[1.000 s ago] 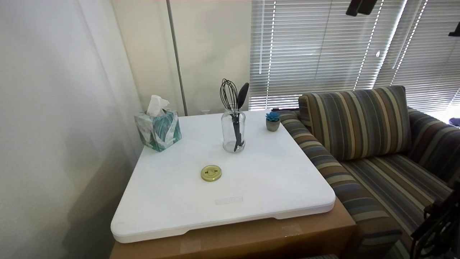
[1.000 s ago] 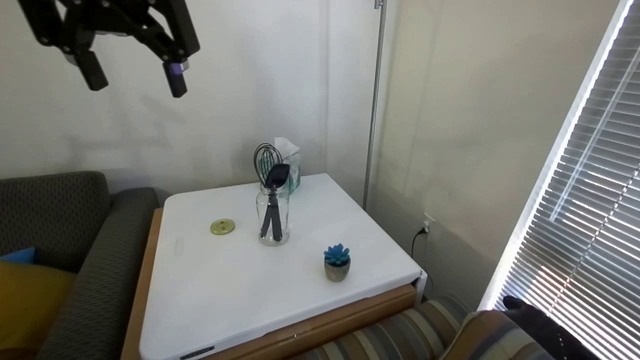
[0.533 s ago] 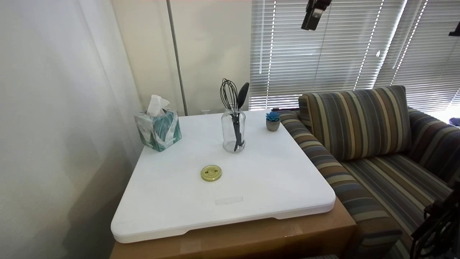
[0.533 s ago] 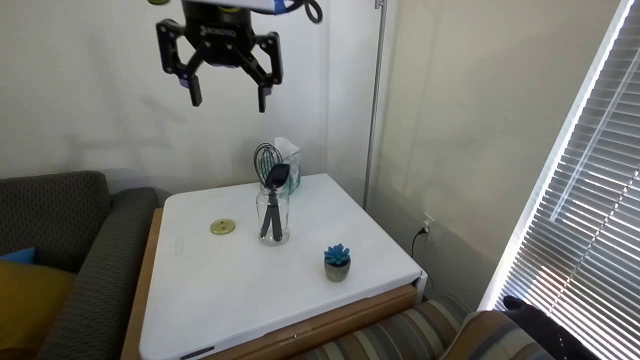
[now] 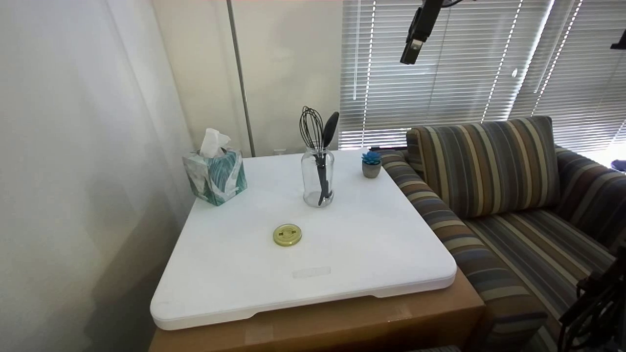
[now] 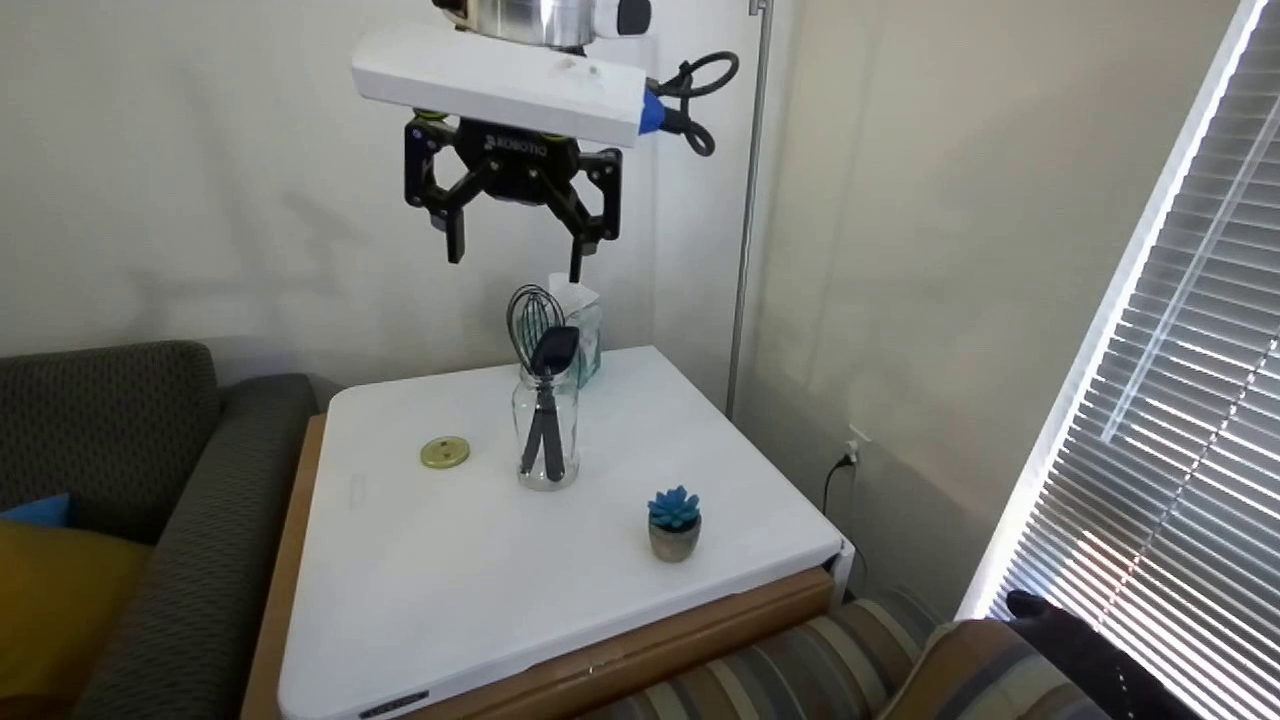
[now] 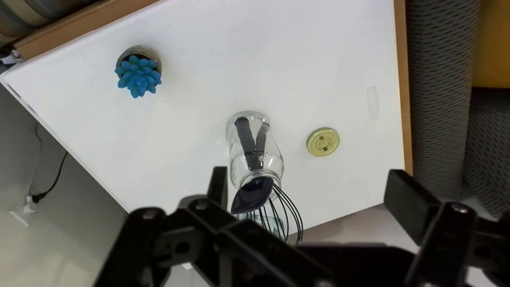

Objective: Move the flowerpot to the front left of side of the table

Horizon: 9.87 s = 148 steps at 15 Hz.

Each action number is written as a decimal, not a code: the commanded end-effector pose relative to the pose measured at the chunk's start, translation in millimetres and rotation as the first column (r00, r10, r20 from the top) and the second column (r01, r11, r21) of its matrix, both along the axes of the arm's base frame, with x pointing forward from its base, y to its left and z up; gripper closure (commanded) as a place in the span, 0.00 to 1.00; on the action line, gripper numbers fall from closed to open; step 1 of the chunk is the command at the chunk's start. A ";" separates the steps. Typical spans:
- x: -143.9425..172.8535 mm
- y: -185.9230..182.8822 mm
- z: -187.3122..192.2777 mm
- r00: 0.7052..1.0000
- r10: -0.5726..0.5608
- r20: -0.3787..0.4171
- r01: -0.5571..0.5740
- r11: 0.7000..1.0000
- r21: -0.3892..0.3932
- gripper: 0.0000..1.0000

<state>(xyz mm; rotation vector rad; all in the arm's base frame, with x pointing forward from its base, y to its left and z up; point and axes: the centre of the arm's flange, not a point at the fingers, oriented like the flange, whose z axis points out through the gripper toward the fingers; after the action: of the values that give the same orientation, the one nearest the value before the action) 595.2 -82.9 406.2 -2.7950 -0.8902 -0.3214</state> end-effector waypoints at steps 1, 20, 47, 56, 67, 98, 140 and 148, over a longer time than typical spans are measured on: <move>-4.5 2.2 -6.1 1.000 -0.004 -0.012 0.004 1.000 -0.022 0.00; 114.5 -62.0 -167.3 0.993 -0.067 -0.092 0.053 0.987 -0.149 0.00; 198.1 -81.8 -320.4 0.961 -0.275 -0.040 0.262 0.945 -0.198 0.00; 176.0 -67.4 -332.9 0.903 -0.291 -0.317 0.241 0.952 -0.188 0.00; 166.6 -66.6 -344.0 0.876 -0.423 -0.233 0.358 0.893 -0.274 0.00; 173.2 -40.5 -253.2 0.911 -0.408 -0.056 0.357 0.849 -0.389 0.57; 197.2 183.3 -88.8 0.745 0.567 0.351 -0.603 0.798 -0.009 0.57; 124.3 207.3 -123.3 0.568 0.796 0.207 -0.822 0.558 0.110 0.57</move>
<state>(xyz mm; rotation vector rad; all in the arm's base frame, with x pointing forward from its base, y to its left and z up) 774.3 132.5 274.7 -1.9823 -1.8481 -0.4804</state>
